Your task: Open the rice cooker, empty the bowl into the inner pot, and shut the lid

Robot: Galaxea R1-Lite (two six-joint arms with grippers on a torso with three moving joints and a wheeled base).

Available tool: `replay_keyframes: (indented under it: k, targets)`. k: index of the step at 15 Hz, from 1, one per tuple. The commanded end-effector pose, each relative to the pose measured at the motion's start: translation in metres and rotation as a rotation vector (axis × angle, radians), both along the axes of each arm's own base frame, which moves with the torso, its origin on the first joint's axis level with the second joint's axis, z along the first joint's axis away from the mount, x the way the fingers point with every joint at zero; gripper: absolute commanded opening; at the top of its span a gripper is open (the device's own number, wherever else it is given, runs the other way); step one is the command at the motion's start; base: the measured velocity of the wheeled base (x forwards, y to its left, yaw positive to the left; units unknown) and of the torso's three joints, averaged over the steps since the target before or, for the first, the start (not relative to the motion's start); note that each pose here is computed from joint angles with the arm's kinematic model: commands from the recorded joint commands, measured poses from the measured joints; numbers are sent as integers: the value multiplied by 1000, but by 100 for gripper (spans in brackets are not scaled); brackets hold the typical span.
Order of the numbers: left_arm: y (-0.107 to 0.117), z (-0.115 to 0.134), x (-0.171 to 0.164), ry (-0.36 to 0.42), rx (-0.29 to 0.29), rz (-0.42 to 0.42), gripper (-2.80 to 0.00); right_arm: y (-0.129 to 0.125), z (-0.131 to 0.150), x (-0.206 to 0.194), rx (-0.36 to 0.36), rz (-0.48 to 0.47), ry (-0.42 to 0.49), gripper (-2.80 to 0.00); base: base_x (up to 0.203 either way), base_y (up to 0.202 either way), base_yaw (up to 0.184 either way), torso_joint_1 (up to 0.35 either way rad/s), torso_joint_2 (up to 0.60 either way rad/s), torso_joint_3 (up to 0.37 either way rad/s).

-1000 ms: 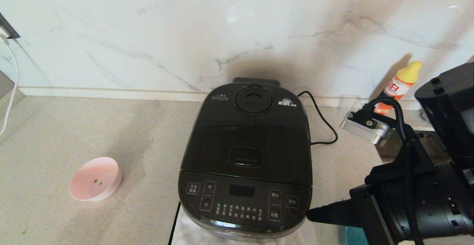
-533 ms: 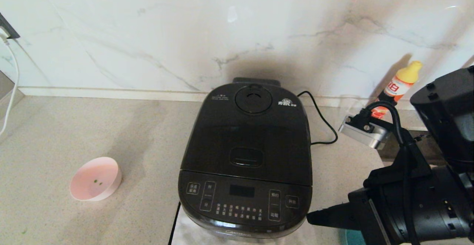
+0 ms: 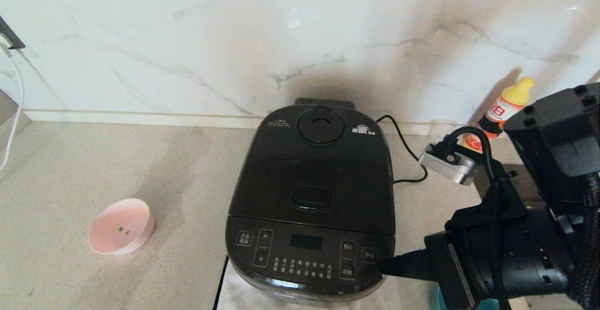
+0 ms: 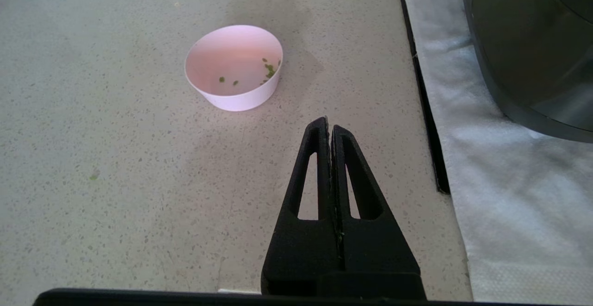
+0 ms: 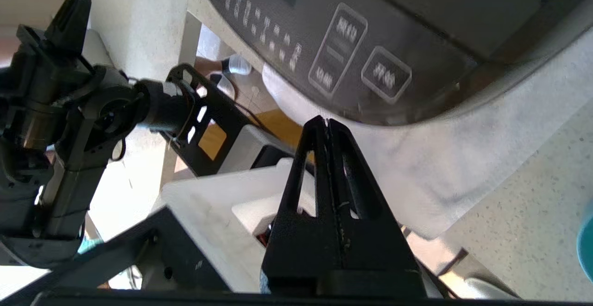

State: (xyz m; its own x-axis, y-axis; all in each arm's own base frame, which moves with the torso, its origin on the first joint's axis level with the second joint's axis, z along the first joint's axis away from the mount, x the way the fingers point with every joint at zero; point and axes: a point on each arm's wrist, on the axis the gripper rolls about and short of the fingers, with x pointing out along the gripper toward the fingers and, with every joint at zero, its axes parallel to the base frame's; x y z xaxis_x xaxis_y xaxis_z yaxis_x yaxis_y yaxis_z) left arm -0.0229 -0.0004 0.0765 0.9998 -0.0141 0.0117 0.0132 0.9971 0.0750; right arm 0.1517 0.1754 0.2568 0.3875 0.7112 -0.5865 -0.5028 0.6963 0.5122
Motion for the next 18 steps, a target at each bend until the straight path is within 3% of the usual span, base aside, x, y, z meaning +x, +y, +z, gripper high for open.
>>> replay_keyframes:
  k: [1, 18]
  targets:
    - [0, -2, 1, 10, 0, 0, -280, 3, -1, 4, 8, -7, -1, -280, 0, 0, 0, 0, 0, 0]
    - [0, -2, 1, 10, 2, 0, -280, 8, -8, 15, 1, -20, 6, -280, 0, 0, 0, 0, 0, 0]
